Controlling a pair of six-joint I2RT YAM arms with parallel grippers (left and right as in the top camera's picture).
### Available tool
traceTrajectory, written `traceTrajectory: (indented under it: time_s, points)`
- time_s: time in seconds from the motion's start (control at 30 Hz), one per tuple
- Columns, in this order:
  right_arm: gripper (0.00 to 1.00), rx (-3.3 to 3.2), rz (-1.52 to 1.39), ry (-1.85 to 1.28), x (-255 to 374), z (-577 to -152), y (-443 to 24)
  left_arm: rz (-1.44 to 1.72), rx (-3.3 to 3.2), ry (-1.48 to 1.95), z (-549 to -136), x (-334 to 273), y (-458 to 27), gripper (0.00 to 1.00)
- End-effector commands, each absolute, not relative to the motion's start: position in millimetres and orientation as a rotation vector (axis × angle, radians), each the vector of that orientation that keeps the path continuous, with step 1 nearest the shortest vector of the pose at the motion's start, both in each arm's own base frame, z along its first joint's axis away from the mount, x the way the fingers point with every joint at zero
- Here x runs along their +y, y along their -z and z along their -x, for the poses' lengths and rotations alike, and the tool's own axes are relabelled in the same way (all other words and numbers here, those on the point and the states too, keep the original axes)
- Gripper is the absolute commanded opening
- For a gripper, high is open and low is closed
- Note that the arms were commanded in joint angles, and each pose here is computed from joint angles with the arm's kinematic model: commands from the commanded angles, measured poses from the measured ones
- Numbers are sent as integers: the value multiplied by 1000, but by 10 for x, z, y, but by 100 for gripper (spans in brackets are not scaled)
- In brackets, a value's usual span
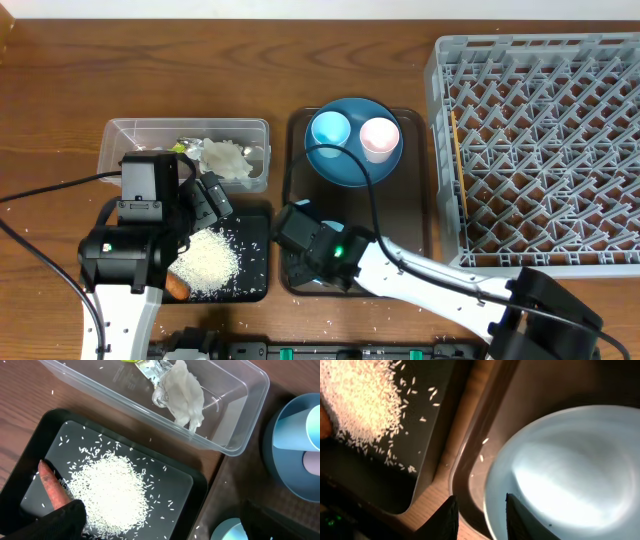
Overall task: Sort waste into correct bins and load items into the dishwasher rack
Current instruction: 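Pinch the white bowl's rim with the right gripper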
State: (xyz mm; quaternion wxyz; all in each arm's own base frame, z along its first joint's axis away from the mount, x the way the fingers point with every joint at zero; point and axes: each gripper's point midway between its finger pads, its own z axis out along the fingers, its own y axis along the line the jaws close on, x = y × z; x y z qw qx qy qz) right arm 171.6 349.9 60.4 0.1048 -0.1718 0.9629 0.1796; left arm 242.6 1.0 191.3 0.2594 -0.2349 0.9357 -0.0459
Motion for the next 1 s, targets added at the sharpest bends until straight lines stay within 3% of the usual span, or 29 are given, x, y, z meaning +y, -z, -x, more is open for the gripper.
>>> traceTrajectory:
  time_s: [0.0,0.53,0.73,0.97]
  points:
    - [30,2827,548,-517,3553,-1684,-588,629,2530,130,-2438,13,-1950,100]
    - [30,2875,583,-386,3459,-1601,-335,629,2530,129,-2438,14,-1950,100]
    - [11,2882,584,-367,3429,-1593,-321,629,2530,129,-2438,14,-1950,100]
    - [4,2896,587,-388,3438,-1570,-330,629,2530,129,-2438,14,-1950,99]
